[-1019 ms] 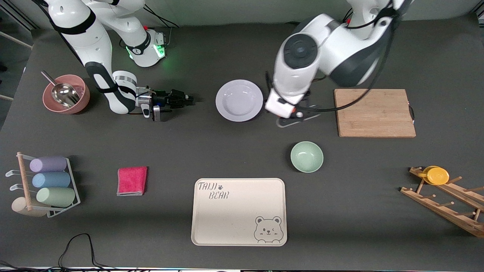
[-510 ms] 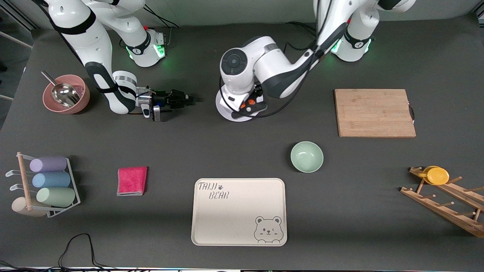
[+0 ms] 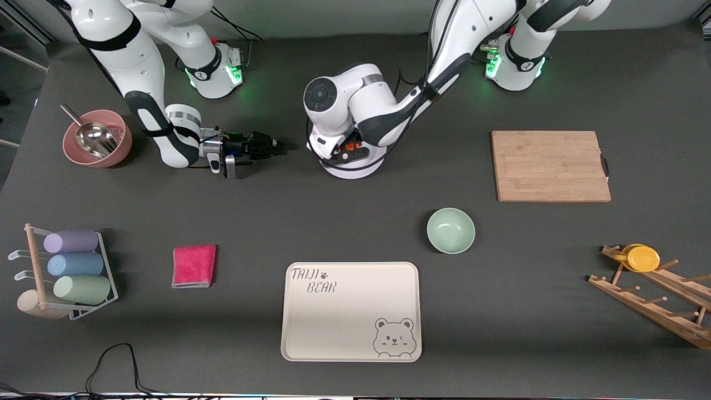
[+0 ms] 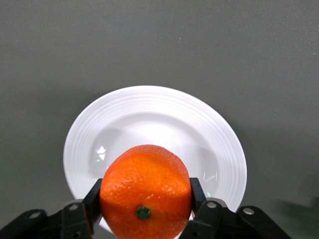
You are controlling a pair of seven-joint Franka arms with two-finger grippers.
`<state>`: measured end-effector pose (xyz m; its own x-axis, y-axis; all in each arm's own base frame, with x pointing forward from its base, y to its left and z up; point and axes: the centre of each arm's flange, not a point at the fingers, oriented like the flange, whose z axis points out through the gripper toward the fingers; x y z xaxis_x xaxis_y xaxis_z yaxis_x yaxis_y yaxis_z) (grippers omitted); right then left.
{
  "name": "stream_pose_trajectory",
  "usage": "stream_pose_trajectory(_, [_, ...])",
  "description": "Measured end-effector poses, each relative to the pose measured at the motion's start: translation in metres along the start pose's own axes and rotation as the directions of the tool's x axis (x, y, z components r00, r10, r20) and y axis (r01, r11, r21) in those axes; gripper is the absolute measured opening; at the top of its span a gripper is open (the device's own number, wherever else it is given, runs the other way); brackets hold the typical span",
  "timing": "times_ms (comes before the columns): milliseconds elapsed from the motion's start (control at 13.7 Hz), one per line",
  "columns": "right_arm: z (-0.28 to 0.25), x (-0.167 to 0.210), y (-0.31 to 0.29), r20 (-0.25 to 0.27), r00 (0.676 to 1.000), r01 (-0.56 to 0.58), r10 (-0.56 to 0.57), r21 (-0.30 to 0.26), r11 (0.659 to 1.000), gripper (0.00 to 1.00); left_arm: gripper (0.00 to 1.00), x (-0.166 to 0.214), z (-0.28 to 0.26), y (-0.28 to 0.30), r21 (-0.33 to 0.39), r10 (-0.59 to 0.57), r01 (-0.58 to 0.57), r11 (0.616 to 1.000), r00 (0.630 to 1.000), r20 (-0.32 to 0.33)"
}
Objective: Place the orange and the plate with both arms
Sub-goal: 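Carry the orange over the white plate with the left gripper, then lower the orange onto the plate and open the left gripper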
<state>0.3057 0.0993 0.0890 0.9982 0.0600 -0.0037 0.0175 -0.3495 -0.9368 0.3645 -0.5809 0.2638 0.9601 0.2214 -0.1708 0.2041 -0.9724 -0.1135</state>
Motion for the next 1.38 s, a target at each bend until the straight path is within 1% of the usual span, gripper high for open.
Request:
stream_pose_trajectory(146, [0.000,0.000,0.000,0.000,1.000,0.000,0.000,0.000,1.000,0.44,0.70,-0.009,0.022,0.005,-0.004,0.014,-0.014,1.000,1.000,-0.008])
stream_pose_trajectory(364, [0.000,0.000,0.000,0.000,1.000,0.000,0.000,0.000,1.000,0.44,0.70,-0.022,0.043,0.004,0.013,0.039,-0.038,0.999,0.999,-0.022])
stream_pose_trajectory(510, [0.000,0.000,0.000,0.000,1.000,0.000,0.000,0.000,1.000,0.44,0.70,-0.040,0.064,0.001,0.029,0.057,-0.056,0.998,0.998,-0.035])
stream_pose_trajectory(655, [0.000,0.000,0.000,0.000,1.000,0.000,0.000,0.000,1.000,0.44,0.70,-0.047,0.072,0.000,0.035,0.054,-0.053,0.998,0.997,-0.049])
stream_pose_trajectory(874, [0.000,0.000,0.000,0.000,1.000,0.000,0.000,0.000,1.000,0.44,0.70,-0.046,0.073,0.000,0.035,0.051,-0.049,0.998,0.997,-0.056])
stream_pose_trajectory(946, [0.000,0.000,0.000,0.000,1.000,0.000,0.000,0.000,1.000,0.44,0.76,-0.045,0.073,-0.001,0.036,0.052,-0.050,0.998,0.997,-0.059])
stream_pose_trajectory(1019, [0.000,0.000,0.000,0.000,1.000,0.000,0.000,0.000,1.000,0.44,0.85,-0.045,0.073,-0.001,0.036,0.052,-0.050,0.998,0.997,-0.060])
stream_pose_trajectory(1092, [0.000,0.000,0.000,0.000,1.000,0.000,0.000,0.000,1.000,0.44,0.96,-0.045,0.072,0.000,0.036,0.052,-0.050,0.998,0.997,-0.061])
stream_pose_trajectory(1165, [0.000,0.000,0.000,0.000,1.000,0.000,0.000,0.000,1.000,0.44,1.00,-0.045,0.071,0.000,0.035,0.051,-0.049,0.998,0.997,-0.062])
stream_pose_trajectory(1383, [0.000,0.000,0.000,0.000,1.000,0.000,0.000,0.000,1.000,0.44,1.00,-0.040,0.064,-0.001,0.026,0.044,-0.042,0.999,0.997,-0.071])
